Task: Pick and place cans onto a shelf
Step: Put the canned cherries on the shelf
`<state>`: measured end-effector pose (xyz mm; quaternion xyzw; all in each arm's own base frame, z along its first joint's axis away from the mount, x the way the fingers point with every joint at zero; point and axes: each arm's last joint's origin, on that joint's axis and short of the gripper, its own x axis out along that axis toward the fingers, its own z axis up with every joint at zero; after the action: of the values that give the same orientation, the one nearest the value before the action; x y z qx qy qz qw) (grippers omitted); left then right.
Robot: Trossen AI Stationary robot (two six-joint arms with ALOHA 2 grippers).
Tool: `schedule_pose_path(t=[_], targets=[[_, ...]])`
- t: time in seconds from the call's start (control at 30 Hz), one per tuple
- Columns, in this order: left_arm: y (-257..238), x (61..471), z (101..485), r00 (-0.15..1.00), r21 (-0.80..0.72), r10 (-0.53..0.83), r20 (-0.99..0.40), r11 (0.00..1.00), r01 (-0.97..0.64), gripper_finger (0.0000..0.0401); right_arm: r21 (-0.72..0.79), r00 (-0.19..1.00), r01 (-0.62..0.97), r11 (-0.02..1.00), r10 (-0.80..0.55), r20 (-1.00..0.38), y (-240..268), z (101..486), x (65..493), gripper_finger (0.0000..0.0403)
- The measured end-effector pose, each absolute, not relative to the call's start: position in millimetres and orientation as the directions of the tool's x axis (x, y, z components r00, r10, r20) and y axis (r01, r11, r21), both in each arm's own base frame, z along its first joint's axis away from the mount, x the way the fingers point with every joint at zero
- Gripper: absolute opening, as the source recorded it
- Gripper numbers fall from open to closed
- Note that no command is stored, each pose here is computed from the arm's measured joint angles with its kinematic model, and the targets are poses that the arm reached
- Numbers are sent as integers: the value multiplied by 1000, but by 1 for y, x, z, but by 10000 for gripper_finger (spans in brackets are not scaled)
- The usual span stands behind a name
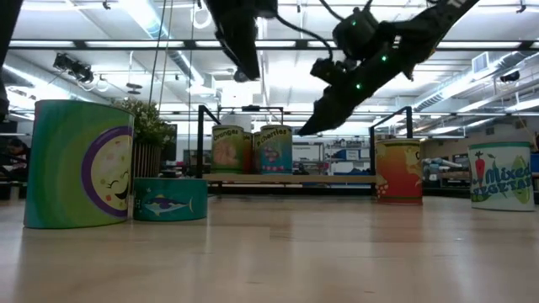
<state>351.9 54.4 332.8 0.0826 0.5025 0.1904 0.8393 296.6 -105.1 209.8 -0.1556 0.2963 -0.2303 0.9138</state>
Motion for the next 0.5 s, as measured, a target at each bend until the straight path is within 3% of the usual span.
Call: schedule_pose_path(t=[0.3, 0.5], targets=[[38, 340, 349, 475, 304, 378, -795, 925, -227, 291, -427, 718, 383, 819, -555, -420, -129, 195, 305, 377], [35, 336, 327, 439, 313, 374, -817, 927, -207, 288, -416, 749, 378, 827, -537, -388, -133, 190, 312, 377]])
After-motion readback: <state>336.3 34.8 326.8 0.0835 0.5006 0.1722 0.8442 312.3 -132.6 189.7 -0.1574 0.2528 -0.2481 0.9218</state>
